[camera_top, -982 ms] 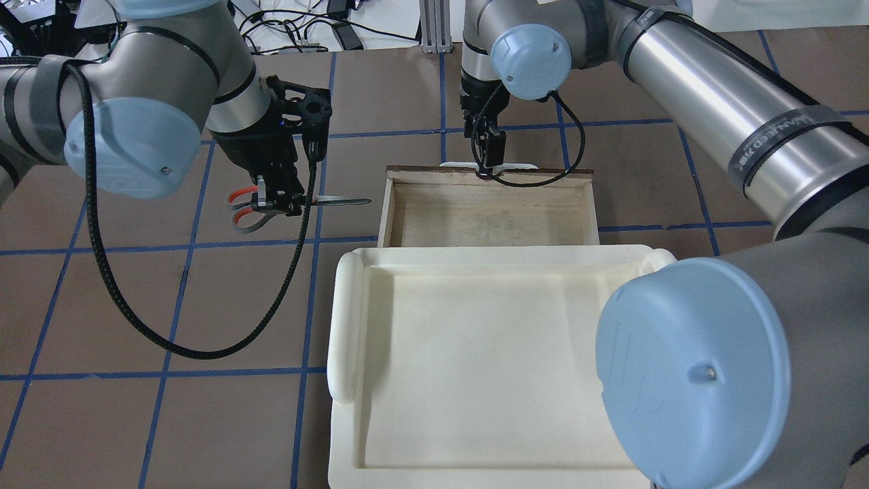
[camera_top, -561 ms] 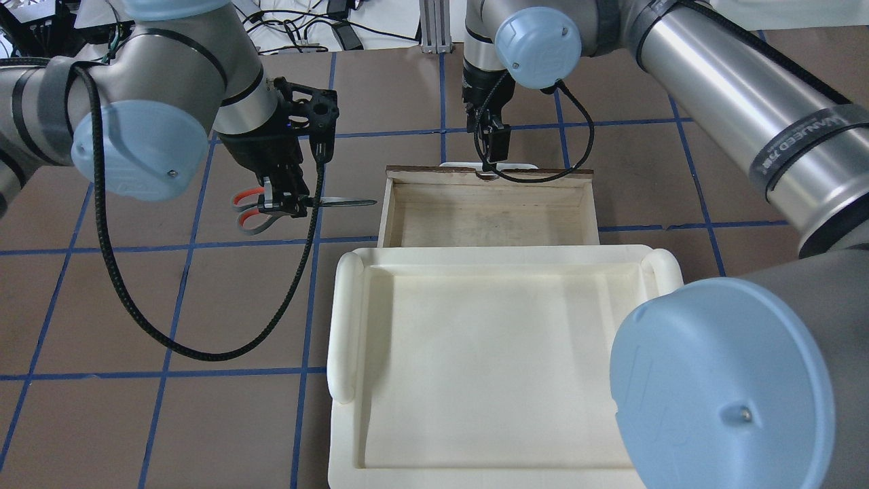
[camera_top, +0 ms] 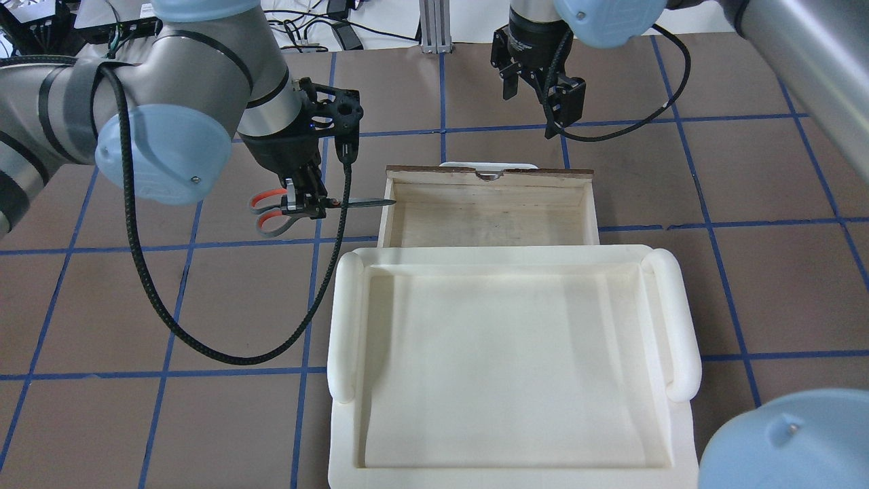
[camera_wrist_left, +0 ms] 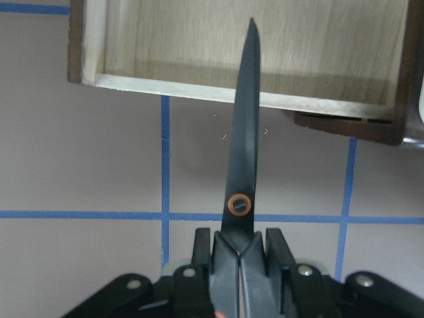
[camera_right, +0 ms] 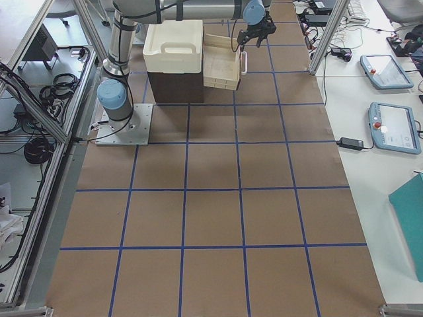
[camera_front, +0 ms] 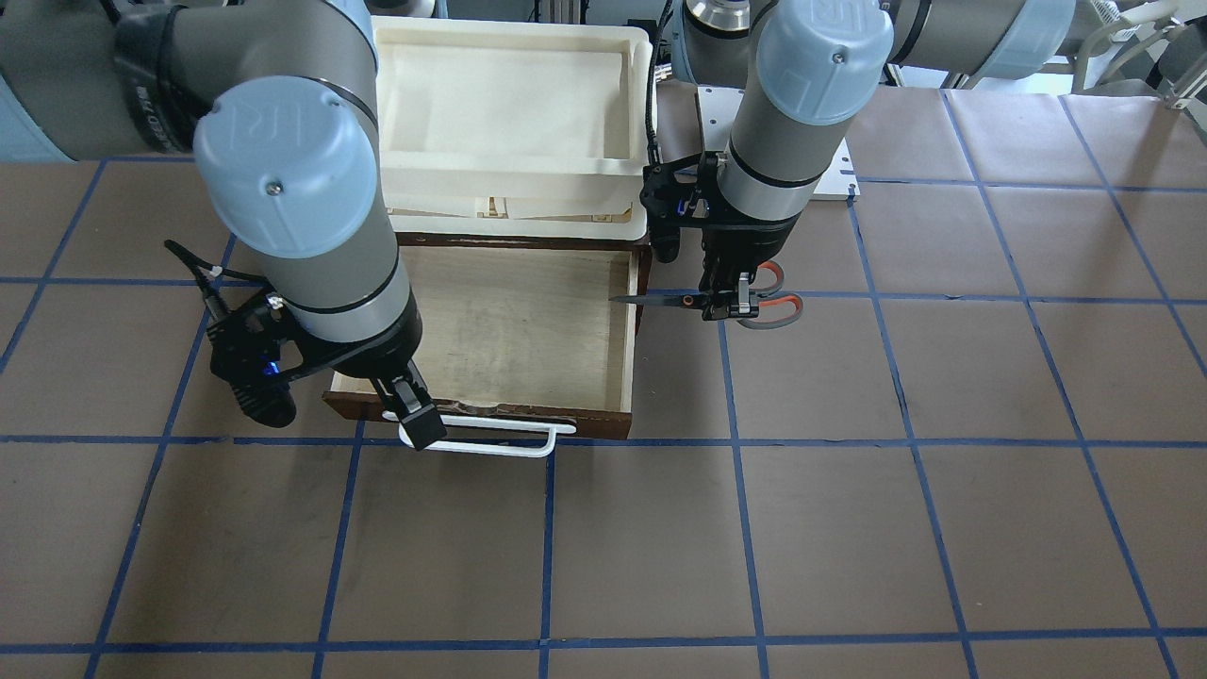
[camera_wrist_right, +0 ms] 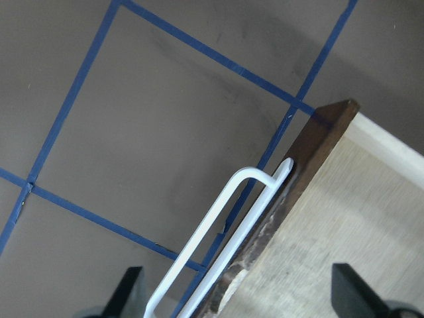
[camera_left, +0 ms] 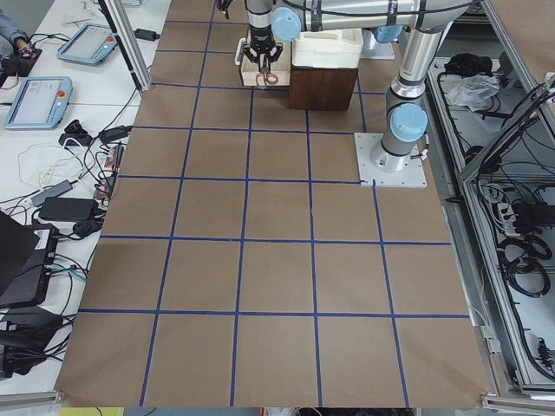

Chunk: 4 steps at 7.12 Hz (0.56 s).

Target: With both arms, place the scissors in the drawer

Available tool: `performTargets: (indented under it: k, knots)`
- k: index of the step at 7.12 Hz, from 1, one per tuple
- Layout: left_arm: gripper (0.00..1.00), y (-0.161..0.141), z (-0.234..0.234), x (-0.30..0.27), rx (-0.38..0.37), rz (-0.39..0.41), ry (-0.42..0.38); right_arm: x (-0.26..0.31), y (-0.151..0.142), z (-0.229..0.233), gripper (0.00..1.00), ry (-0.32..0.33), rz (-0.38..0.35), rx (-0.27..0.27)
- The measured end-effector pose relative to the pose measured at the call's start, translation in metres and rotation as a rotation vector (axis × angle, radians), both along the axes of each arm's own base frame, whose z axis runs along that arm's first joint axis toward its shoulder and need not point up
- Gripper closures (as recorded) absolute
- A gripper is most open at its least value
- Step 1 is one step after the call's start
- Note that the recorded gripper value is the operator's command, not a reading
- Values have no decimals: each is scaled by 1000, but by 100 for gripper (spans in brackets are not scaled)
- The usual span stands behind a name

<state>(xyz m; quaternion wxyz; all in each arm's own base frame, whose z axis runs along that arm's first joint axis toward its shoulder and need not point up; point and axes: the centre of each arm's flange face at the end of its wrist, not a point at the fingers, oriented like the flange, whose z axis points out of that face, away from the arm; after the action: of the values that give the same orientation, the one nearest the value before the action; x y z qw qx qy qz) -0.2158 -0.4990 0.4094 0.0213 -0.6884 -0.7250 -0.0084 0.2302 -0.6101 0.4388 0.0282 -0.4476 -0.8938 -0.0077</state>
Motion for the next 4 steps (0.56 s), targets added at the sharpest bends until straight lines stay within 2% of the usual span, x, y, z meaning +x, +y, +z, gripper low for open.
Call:
performTargets:
  k: [1,3,4]
  knots:
    - [100,1,3,-10,-6,5,0,-25,7,18,0,6,96,-10]
    - [100,6,5,-36,-15,14,3,-67,21,53,0,14,370,-32]
    - [100,5,6,-54,-18,5,9,-77,29,69,0,14,473,-50]
